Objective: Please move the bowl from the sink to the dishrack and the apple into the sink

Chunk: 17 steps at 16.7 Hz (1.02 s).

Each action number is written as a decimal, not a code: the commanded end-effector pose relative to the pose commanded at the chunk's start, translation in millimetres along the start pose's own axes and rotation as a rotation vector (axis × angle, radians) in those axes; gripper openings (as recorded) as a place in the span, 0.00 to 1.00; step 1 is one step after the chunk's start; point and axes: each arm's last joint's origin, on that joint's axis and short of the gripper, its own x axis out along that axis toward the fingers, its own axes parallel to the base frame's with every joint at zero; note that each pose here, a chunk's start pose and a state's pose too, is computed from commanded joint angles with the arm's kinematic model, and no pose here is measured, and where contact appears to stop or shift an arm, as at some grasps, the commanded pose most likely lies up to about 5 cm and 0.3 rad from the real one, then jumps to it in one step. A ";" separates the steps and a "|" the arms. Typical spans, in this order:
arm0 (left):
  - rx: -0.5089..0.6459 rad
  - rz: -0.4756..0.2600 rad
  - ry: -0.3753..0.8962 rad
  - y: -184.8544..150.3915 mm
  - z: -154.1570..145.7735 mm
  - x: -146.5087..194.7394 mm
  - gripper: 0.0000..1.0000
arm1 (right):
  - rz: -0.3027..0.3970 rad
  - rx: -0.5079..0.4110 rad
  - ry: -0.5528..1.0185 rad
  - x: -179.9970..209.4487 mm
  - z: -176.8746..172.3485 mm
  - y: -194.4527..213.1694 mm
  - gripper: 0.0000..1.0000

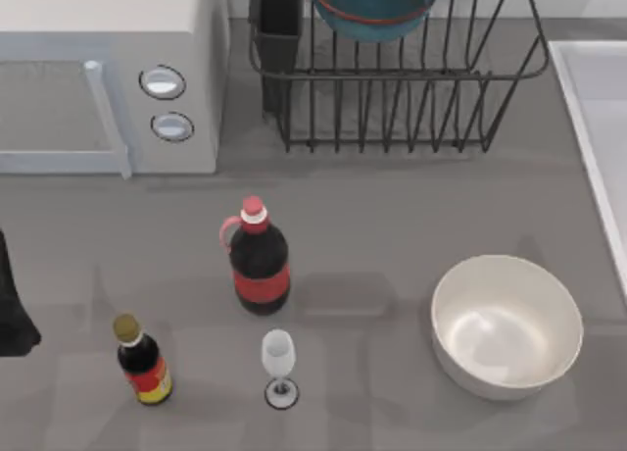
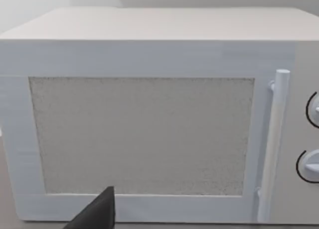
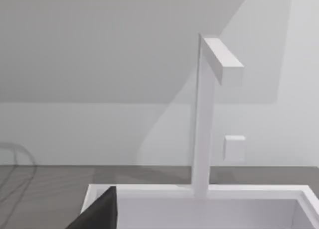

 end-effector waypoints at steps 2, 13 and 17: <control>0.000 0.000 0.000 0.0 0.0 0.0 1.00 | 0.005 -0.003 -0.011 -18.5 22.4 18.1 1.00; 0.000 0.000 0.000 0.0 0.0 0.0 1.00 | 0.022 0.010 -0.022 -130.9 25.4 77.3 1.00; 0.000 0.000 0.000 0.0 0.0 0.0 1.00 | 0.021 0.014 0.015 -141.3 7.9 81.6 1.00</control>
